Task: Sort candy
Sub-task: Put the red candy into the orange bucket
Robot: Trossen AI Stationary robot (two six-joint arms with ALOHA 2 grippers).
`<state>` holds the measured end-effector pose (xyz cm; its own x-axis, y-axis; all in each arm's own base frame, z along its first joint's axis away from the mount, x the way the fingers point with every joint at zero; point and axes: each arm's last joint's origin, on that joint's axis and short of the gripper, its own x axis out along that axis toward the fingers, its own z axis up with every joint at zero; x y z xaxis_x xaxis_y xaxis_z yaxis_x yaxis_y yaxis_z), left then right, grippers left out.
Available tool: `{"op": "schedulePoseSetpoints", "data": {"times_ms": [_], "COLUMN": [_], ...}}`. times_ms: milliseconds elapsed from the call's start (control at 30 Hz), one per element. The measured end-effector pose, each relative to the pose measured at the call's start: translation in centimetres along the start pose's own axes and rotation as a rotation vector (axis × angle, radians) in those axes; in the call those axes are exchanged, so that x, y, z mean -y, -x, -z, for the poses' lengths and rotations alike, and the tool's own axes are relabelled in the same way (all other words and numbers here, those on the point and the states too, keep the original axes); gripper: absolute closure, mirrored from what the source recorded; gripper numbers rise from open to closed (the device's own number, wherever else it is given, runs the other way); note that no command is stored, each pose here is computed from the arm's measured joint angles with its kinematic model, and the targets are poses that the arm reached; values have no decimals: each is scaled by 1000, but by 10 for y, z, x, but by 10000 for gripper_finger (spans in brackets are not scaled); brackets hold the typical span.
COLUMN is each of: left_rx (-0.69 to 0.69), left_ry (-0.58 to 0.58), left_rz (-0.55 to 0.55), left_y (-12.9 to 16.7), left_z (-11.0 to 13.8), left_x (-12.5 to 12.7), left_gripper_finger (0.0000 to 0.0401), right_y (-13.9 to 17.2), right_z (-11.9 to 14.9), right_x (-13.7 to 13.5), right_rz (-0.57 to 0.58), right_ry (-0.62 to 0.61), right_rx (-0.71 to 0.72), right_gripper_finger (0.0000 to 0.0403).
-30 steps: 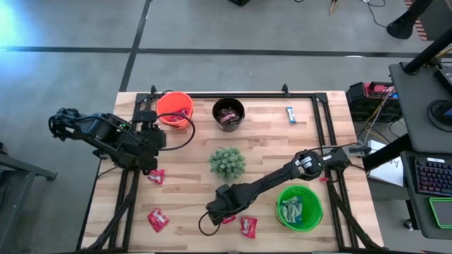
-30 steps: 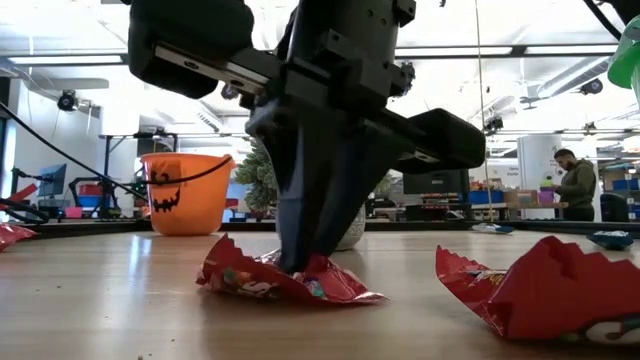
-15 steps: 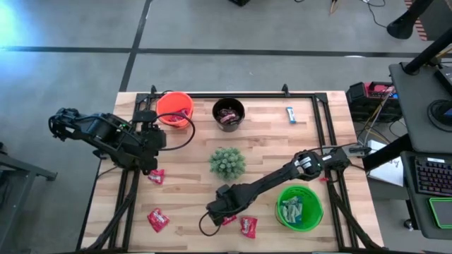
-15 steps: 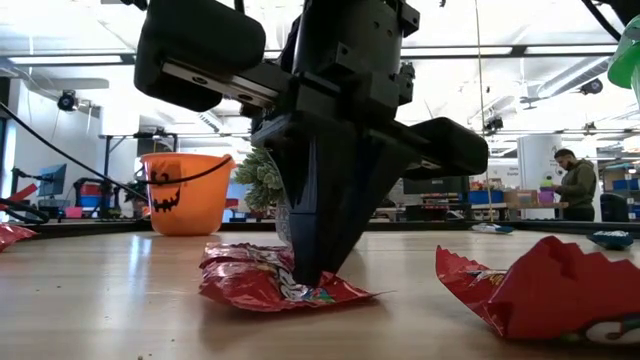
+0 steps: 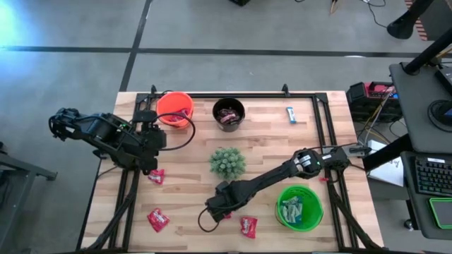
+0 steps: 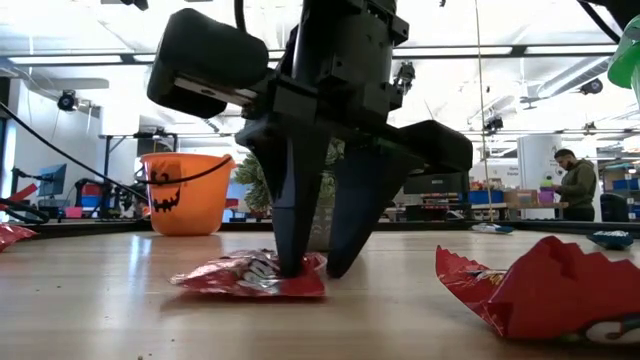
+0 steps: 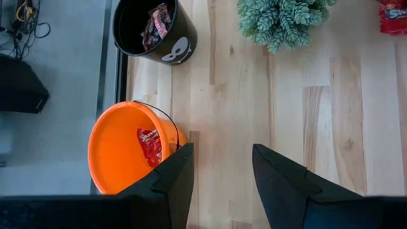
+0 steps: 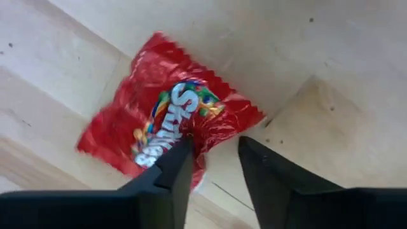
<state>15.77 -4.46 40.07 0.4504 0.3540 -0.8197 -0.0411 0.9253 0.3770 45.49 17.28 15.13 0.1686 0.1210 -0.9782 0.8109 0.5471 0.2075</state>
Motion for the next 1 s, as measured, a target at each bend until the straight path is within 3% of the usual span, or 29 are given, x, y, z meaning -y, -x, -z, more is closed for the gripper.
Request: {"op": "schedulePoseSetpoints", "data": {"times_ms": [300, 1000], "left_rx": [0, 59], "left_ry": [-1, -54], "left_rz": [1, 12], "left_y": [0, 14], "left_z": [0, 14], "left_x": [0, -11], "left_gripper_finger": [259, 259], "right_y": [4, 20], "right_z": [3, -5], "right_x": [-2, -15], "right_rz": [-19, -145], "right_ry": [27, -212], "right_rx": [-30, 90], "right_gripper_finger": [221, 214]}}
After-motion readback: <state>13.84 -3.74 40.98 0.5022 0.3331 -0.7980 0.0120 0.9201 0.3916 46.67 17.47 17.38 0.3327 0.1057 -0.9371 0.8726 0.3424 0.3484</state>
